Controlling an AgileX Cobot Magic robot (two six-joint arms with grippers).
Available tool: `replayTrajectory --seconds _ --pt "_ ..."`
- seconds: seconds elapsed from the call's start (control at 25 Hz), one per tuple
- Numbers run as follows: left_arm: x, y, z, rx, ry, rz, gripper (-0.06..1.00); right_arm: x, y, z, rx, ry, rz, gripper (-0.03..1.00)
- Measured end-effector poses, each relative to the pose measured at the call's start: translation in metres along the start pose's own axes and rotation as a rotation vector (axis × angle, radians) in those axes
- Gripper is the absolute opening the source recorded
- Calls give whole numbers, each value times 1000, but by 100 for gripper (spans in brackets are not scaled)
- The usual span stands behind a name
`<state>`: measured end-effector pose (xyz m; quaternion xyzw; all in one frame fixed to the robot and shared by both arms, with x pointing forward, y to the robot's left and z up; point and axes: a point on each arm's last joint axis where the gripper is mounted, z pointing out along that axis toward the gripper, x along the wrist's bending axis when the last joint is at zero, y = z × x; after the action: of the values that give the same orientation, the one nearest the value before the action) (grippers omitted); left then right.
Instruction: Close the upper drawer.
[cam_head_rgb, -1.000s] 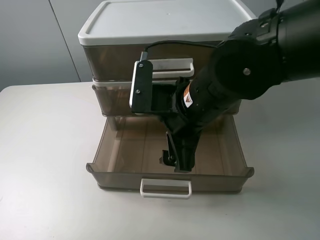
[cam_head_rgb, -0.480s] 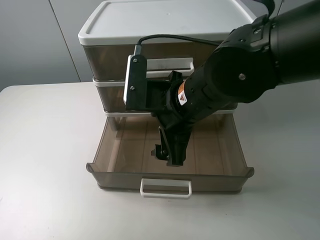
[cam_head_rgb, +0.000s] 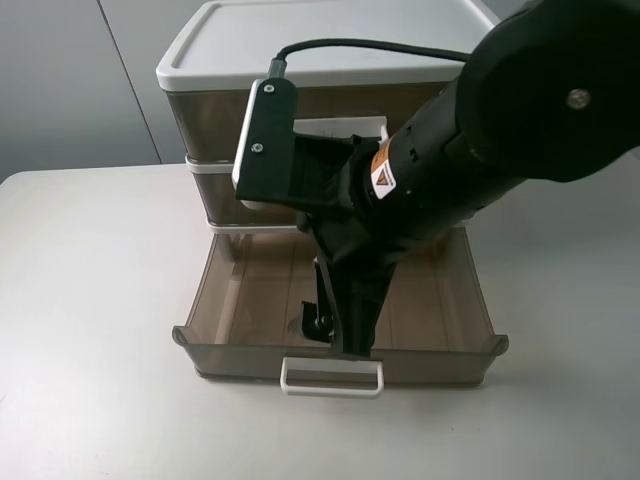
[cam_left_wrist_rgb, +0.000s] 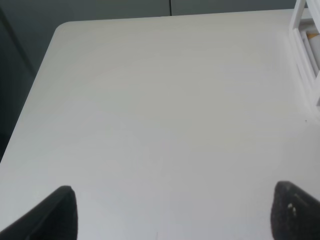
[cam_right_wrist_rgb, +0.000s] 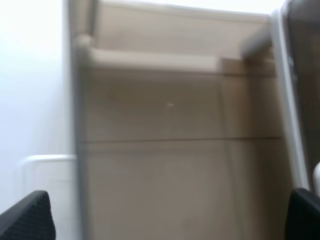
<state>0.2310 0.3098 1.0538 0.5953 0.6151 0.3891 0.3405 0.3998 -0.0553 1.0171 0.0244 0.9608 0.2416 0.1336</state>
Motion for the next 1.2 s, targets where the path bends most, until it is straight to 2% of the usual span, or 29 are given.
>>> replayTrajectory --seconds 0.08,0.24,0.6,0.76,0.88,1.04,1.2 --pt "0 0 0 0 0 0 74 8 2 -18 -21 24 34 70" --pt "0 0 0 0 0 0 74 19 -7 -65 -103 0 128 70" --pt "0 0 0 0 0 0 74 55 -74 -146 -305 -84 392 70" --pt "0 0 0 0 0 0 74 74 -117 -160 -317 -119 507 70" --pt "0 0 0 0 0 0 74 89 -145 -166 -346 -131 547 70" --pt "0 0 0 0 0 -3 74 98 -163 -176 -442 -152 595 70" --pt "0 0 0 0 0 -3 74 101 -171 -182 -476 -157 666 70"
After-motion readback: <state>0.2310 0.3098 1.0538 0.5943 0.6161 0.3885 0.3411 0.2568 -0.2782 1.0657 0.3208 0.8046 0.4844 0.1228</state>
